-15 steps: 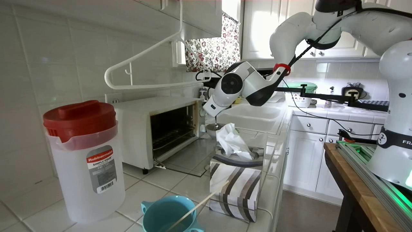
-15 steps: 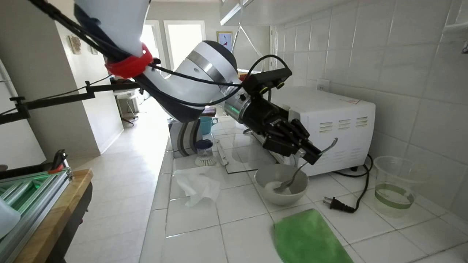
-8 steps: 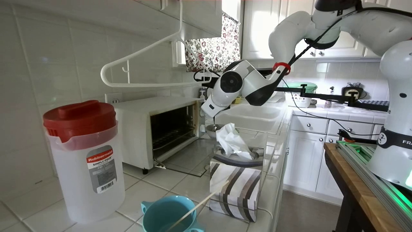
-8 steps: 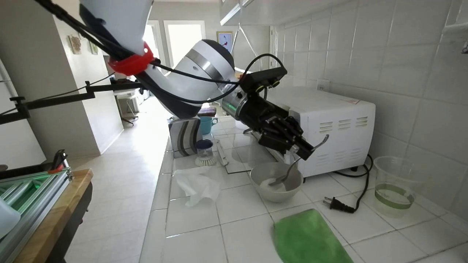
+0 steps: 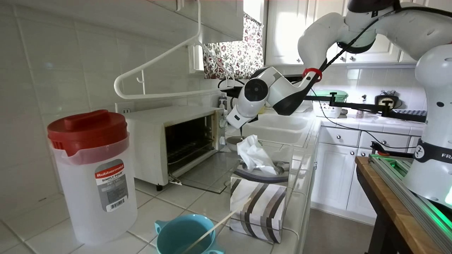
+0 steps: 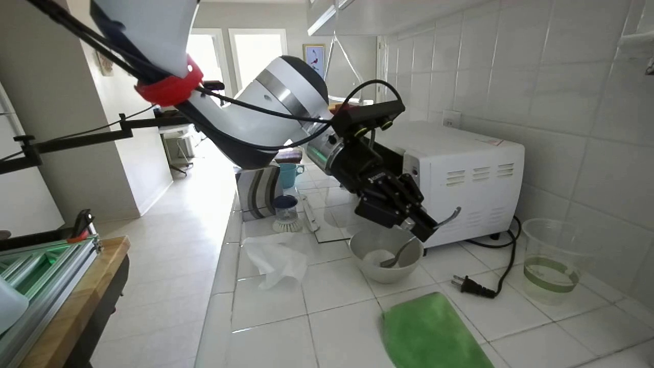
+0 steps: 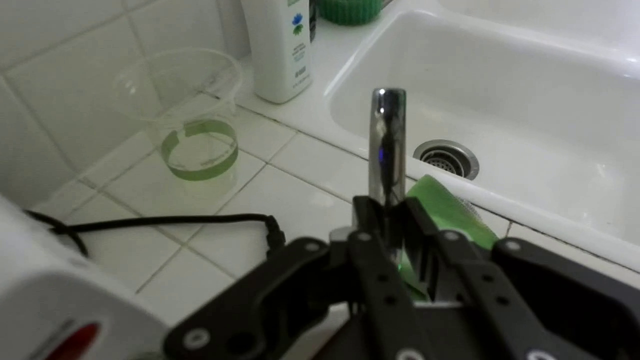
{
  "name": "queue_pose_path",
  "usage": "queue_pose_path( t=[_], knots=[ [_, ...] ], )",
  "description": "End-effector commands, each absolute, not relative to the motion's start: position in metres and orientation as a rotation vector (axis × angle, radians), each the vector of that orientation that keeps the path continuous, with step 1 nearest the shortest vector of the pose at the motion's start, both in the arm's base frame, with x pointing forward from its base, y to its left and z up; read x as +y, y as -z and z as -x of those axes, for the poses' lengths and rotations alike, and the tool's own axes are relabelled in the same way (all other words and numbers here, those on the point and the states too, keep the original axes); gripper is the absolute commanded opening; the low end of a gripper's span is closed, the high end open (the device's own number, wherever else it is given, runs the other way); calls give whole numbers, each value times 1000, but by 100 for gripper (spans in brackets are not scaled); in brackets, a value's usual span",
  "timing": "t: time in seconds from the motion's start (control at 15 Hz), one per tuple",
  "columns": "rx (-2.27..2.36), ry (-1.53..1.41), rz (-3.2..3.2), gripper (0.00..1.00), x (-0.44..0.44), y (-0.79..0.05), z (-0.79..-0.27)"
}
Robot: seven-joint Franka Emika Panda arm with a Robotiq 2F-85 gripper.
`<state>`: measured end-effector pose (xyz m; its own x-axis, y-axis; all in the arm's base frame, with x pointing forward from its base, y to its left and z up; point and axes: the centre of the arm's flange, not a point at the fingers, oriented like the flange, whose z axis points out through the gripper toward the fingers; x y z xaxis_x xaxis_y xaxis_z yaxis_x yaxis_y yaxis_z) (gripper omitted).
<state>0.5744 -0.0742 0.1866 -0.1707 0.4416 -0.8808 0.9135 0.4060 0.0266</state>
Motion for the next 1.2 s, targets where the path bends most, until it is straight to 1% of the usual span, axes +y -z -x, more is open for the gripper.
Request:
queue_pose_path(
  t=[0.0,0.33,0.67,0.87,1.13],
  knots=[
    [1775,696,-1209,5,-87,-190,-577],
    [1771,662,-1216,5,-73,-195,-585],
    [1822,647,-1166,5,-50,-188,-568],
    [1823,676,-1172,5,-60,-184,-561],
    [1778,722,-1215,5,-88,-183,-569]
  ],
)
